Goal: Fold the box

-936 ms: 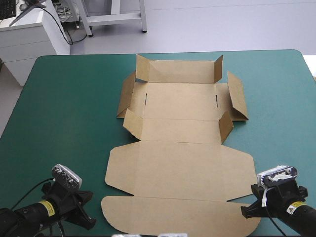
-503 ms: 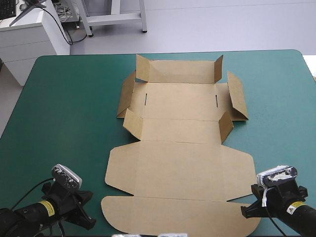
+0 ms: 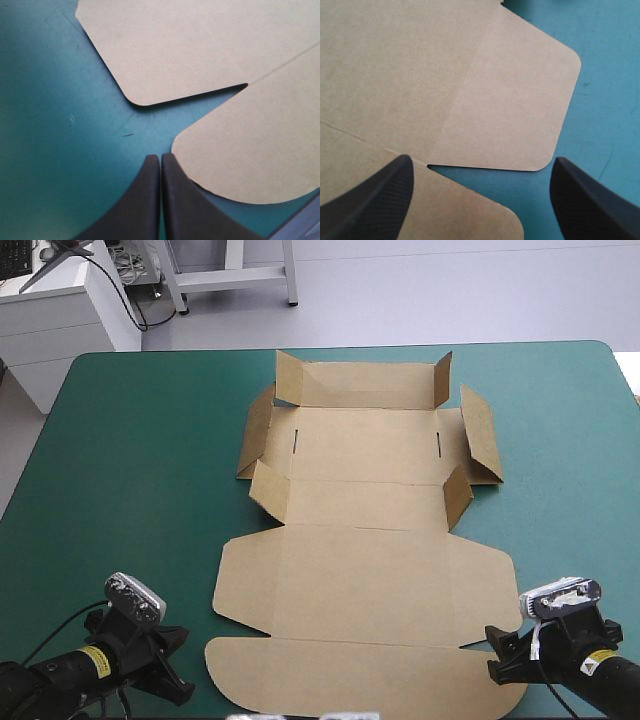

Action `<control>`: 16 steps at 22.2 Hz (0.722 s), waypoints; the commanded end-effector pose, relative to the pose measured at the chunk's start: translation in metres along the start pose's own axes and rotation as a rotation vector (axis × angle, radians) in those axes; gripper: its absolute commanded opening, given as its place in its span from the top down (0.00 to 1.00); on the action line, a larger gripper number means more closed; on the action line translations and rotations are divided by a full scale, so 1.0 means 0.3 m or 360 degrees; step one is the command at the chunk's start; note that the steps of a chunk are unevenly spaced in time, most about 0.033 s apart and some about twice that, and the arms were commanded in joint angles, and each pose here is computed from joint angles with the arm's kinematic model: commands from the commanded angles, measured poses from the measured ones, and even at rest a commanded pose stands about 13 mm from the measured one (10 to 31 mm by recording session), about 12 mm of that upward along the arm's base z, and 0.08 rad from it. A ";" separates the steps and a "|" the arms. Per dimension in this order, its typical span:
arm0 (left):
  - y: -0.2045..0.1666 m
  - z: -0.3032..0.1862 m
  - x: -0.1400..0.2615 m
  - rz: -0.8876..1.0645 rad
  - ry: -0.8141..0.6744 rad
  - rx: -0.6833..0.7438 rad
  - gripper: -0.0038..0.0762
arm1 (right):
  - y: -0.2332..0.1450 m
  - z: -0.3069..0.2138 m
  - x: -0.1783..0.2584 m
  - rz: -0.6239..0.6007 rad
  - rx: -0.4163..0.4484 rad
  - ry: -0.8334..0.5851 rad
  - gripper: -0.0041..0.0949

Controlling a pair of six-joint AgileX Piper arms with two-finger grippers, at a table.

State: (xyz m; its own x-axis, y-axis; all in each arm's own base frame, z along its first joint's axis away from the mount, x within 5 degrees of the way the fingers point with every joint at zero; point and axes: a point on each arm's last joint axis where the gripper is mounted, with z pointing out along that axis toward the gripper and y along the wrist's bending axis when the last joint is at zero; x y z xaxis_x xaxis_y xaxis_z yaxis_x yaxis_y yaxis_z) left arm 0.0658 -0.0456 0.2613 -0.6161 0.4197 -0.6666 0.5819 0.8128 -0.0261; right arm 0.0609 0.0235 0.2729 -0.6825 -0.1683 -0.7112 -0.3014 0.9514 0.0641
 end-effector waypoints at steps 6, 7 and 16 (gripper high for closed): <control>0.000 -0.021 -0.040 -0.0013 -0.0125 -0.0004 0.96 | 0.001 -0.068 -0.122 0.0119 -0.0011 -0.0087 0.24; 0.000 -0.021 -0.040 -0.0013 -0.0125 -0.0004 0.96 | -0.002 -0.072 -0.156 0.0129 -0.0022 -0.0049 0.24; 0.005 -0.021 -0.039 0.0009 -0.0120 -0.0032 0.96 | -0.085 0.040 -0.498 0.0257 -0.0072 0.0122 0.24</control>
State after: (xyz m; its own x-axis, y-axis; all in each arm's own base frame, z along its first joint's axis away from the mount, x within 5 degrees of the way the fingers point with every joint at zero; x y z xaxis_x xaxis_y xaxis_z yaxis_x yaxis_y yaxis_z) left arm 0.0664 -0.0444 0.2611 -0.6107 0.4305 -0.6646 0.5811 0.8138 -0.0068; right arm 0.1538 0.0253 0.3539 -0.7947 -0.0644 -0.6036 -0.2145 0.9600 0.1800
